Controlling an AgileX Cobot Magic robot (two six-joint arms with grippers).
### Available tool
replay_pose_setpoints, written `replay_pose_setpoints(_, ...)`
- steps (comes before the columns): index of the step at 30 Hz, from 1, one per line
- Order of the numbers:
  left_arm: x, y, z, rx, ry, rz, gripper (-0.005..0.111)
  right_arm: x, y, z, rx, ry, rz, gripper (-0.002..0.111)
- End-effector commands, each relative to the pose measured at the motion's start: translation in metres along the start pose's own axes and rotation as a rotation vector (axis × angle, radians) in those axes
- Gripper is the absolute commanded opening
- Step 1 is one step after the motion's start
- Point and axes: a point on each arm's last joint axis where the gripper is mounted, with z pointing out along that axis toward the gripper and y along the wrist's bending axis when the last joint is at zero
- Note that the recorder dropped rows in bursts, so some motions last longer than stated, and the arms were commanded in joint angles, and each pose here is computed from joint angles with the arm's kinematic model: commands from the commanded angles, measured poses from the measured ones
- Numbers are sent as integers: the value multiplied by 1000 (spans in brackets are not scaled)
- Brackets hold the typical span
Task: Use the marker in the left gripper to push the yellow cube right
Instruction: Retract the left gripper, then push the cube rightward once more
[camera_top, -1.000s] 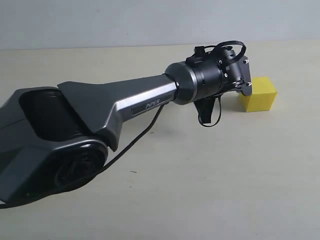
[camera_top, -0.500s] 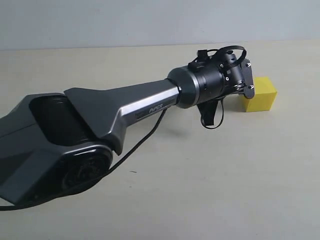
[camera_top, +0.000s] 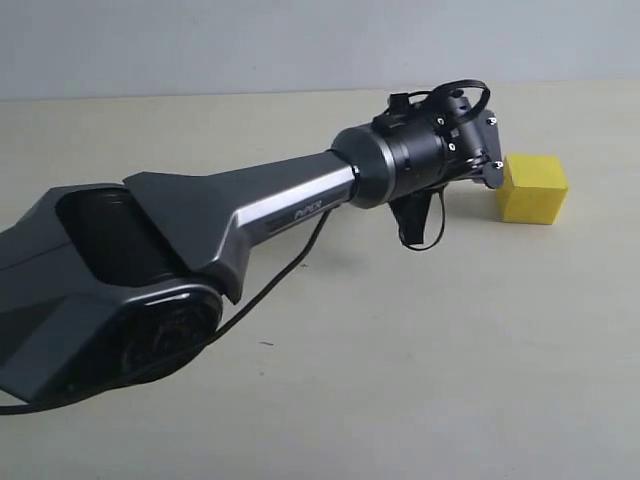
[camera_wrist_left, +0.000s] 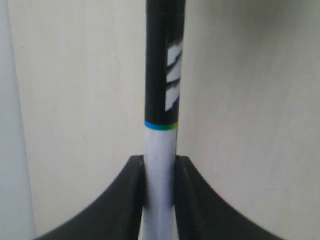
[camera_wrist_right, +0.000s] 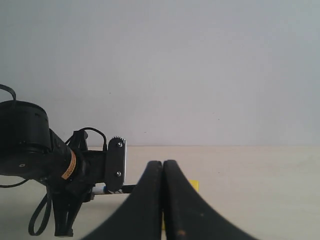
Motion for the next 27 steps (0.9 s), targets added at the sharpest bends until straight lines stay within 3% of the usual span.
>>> replay_pose_setpoints(1,9,11,2,7,25,-42,0,1,0,0,6,-6,-4,0)
replay_pose_setpoints(18,9,6,1,48,39,-36,0,1,0,0,6,-6,-4,0)
replay_pose_setpoints(23,6,-1,0,123,4,53,0,1,0,0,6,-6,-4,0)
replay_pose_setpoints(27,1,-5,0,178,-60,20,0,1,0,0,6,-6,-4,0)
